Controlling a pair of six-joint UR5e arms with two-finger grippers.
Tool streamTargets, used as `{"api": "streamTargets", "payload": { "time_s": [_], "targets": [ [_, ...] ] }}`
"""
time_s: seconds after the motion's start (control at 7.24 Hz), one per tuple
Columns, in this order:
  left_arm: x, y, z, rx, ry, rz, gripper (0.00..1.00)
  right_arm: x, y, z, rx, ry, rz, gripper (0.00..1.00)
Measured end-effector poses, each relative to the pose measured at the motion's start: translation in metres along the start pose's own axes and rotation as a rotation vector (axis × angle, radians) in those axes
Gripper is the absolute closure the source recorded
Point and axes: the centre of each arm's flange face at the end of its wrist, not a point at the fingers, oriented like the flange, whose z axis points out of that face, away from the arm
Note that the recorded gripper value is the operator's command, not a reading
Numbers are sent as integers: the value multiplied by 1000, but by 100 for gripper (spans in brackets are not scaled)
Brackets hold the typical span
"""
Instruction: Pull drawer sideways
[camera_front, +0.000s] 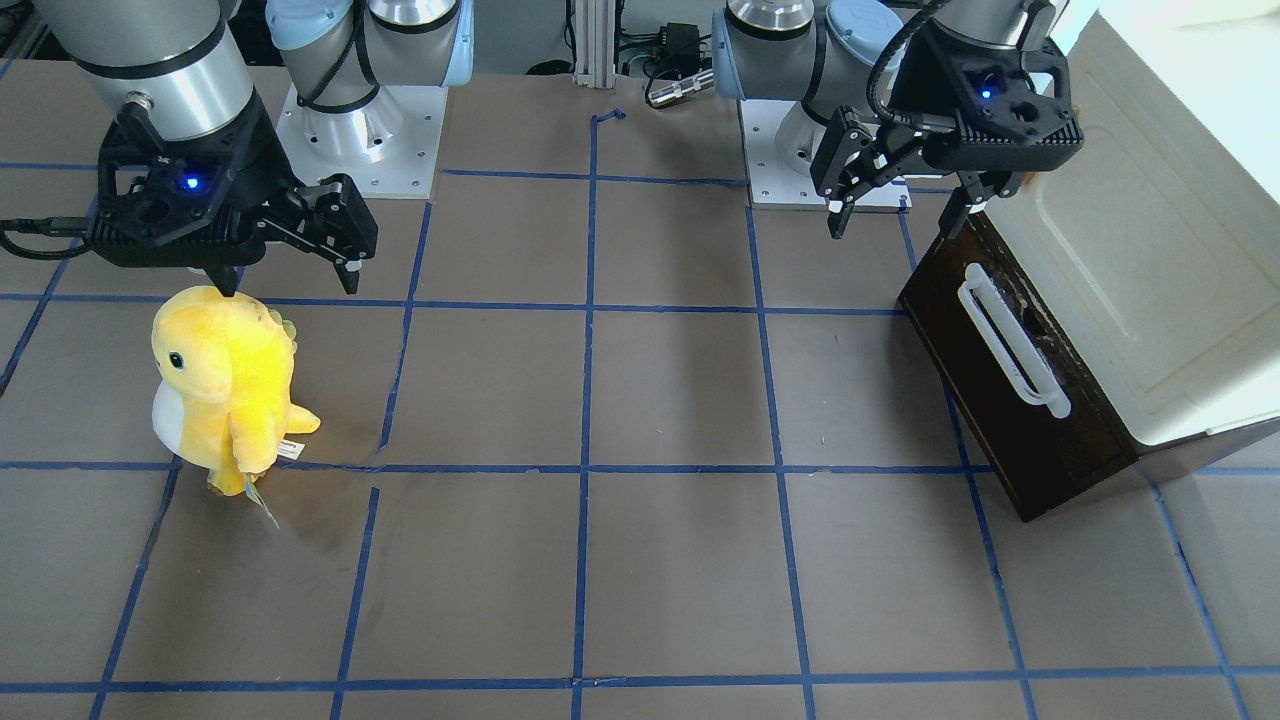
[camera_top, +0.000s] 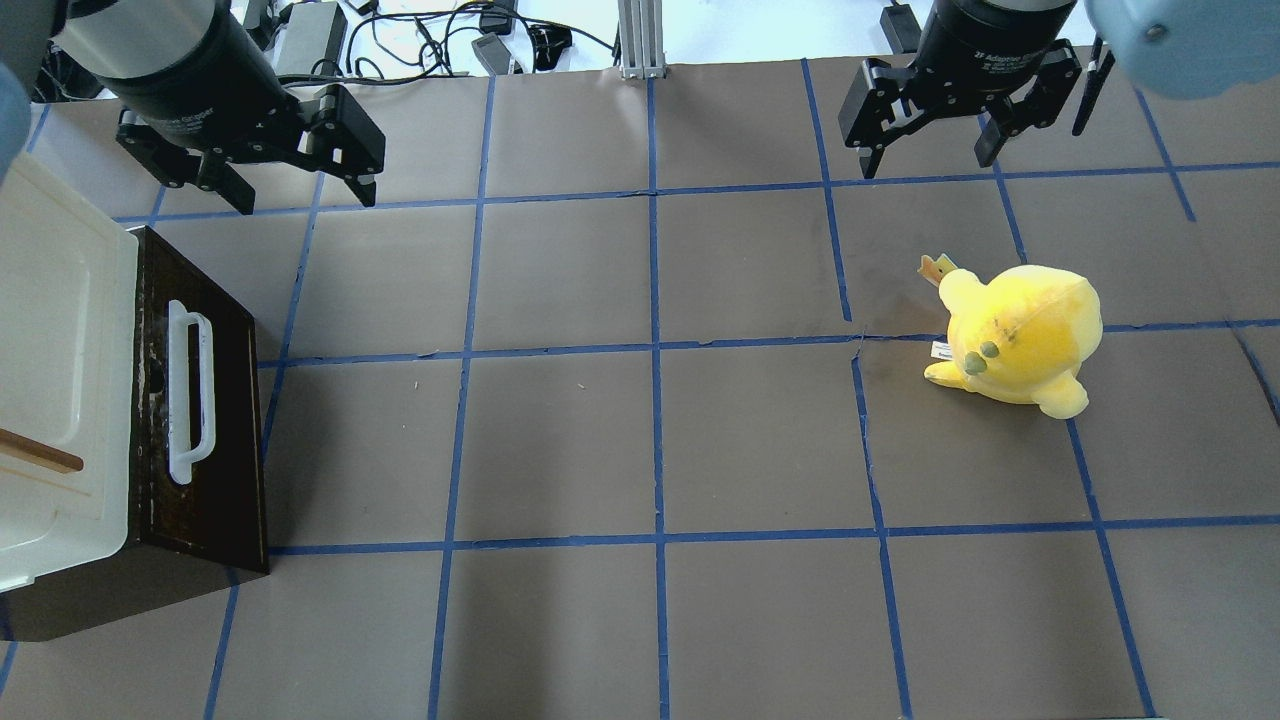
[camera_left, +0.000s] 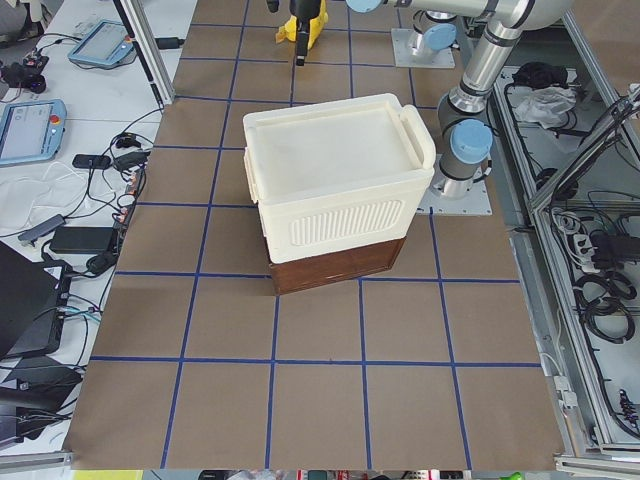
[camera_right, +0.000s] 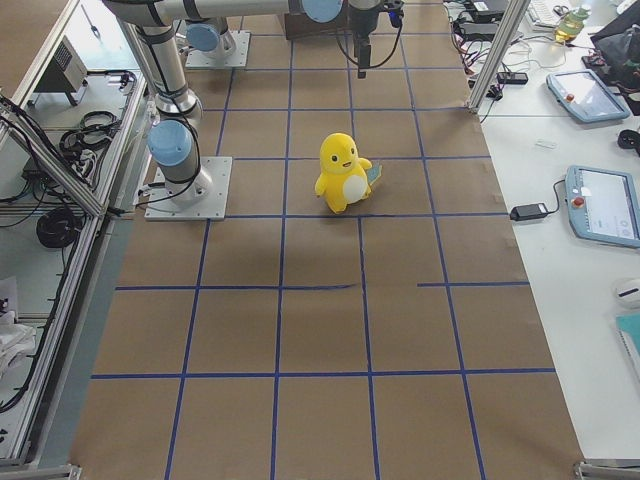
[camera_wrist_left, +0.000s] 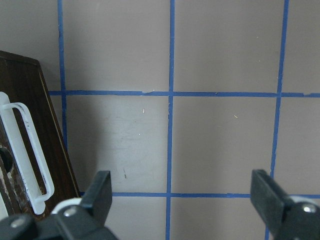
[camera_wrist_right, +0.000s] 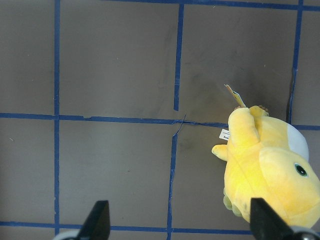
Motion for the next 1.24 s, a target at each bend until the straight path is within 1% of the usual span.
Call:
{"api": "streamTargets", "payload": {
  "time_s": [0.55,0.83,1.11,1.24],
  "targets": [
    [0,-1,4,-4,1,0,0,0,0,0,0,0,1,0],
    [1,-5,7,-15,-1,-6,0,0,0,0,0,0,1,0],
    [4,-20,21,-24,-5,-23,0,0,0,0,0,0,1,0],
    [8,-30,31,-22,-16,-59,0,0,0,0,0,0,1,0]
  ]
}}
